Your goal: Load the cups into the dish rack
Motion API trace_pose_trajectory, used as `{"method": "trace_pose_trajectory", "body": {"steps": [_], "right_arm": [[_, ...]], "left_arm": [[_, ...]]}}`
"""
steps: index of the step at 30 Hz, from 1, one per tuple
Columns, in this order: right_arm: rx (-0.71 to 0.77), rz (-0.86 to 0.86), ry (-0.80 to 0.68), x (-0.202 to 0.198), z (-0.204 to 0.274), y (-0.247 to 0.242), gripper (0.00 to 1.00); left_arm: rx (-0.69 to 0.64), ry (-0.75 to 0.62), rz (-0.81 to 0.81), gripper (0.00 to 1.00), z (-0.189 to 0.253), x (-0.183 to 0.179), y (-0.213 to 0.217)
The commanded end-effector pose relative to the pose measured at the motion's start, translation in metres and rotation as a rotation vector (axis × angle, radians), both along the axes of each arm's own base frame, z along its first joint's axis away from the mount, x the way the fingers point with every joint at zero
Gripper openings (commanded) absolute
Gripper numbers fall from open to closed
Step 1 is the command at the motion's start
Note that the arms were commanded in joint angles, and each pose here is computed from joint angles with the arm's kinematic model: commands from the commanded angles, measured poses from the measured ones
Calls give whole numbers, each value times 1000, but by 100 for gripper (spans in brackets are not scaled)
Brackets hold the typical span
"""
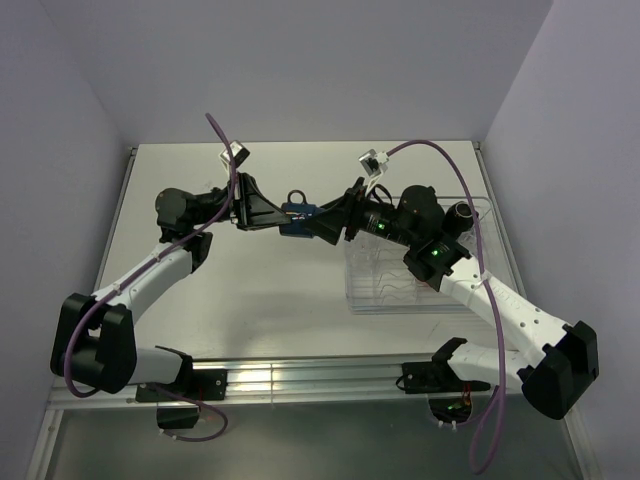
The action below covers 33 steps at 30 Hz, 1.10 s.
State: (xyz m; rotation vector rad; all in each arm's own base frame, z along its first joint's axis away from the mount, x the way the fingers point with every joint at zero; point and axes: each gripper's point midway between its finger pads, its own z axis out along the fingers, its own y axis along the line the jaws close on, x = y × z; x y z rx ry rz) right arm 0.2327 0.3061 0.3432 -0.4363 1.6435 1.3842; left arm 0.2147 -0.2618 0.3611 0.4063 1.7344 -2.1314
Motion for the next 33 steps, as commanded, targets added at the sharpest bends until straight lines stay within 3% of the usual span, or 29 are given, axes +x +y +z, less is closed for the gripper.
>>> {"method": "trace_pose_trajectory", "body": {"steps": [1, 4, 6, 12, 13, 16, 21, 28, 33], "right_arm": [[23, 13, -39, -3, 10, 3, 33], [18, -4, -35, -2, 12, 1, 8], [16, -20, -35, -2, 14, -2, 0], [17, -54, -37, -4, 20, -11, 0], [15, -71, -42, -3, 21, -13, 0], [-1, -105, -41, -1, 23, -20, 0], [-11, -160, -31, 0, 28, -39, 0], [-109, -304, 3, 3, 29, -75, 0], [-385, -578, 173, 9, -20, -134, 0]], "left_arm": [[-46, -86, 33, 0, 13, 2, -2], [-40, -86, 39, 4, 11, 3, -3], [-32, -85, 44, 9, 10, 4, -3], [-4, -87, 70, 32, 8, 9, -4], [2, -89, 78, 42, 8, 11, -4], [37, -81, 113, 56, 3, 17, -4], [78, -90, 157, 63, -2, 26, 0], [192, 4, 275, 61, -28, 54, 21], [328, -14, 436, 61, -41, 77, 48]]}}
